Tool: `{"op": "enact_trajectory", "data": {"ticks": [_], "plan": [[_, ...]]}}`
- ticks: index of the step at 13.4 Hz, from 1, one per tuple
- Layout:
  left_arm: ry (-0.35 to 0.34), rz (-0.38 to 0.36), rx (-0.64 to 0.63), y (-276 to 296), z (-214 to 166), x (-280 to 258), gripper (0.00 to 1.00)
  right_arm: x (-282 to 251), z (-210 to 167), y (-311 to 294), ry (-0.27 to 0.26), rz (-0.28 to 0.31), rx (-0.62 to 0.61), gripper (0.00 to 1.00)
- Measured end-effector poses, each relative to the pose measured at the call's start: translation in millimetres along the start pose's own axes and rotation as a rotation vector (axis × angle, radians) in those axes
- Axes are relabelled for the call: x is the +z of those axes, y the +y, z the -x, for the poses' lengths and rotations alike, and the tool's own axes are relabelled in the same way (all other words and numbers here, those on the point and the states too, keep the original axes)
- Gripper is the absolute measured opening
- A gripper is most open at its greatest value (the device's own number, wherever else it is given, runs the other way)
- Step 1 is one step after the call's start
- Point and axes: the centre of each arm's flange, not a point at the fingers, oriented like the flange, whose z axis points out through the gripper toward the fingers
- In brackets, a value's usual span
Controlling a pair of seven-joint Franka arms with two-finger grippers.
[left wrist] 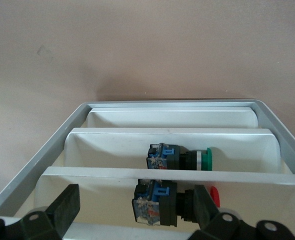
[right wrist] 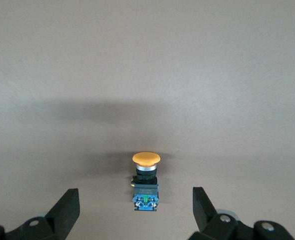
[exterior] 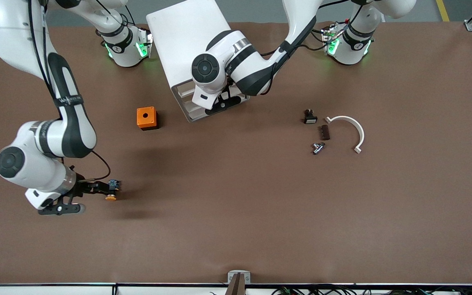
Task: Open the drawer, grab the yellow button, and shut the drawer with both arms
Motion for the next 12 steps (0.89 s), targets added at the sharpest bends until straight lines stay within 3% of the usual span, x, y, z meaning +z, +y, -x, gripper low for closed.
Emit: {"op": "enact_trajectory", "data": {"ticks": [4, 8, 10, 12], "plan": [[-0.016, -0.014, 0.011, 3, 9, 9, 1.00, -82, 1, -1, 0.106, -0.010, 0.037, 1.00], [-0.018, -0.028, -0.004, 1, 0, 13, 1.00, -161, 23, -7, 0.109, -0.032, 0.139, 1.00], [0.007, -0.011, -0.067, -10, -41, -1, 1.00, -200, 40, -12, 0.099, -0.042, 0.157, 1.00], [0.084, 0.018, -0.152, -37, -102, -38, 1.00, -228, 55, -13, 0.084, -0.046, 0.161, 1.00]]}}
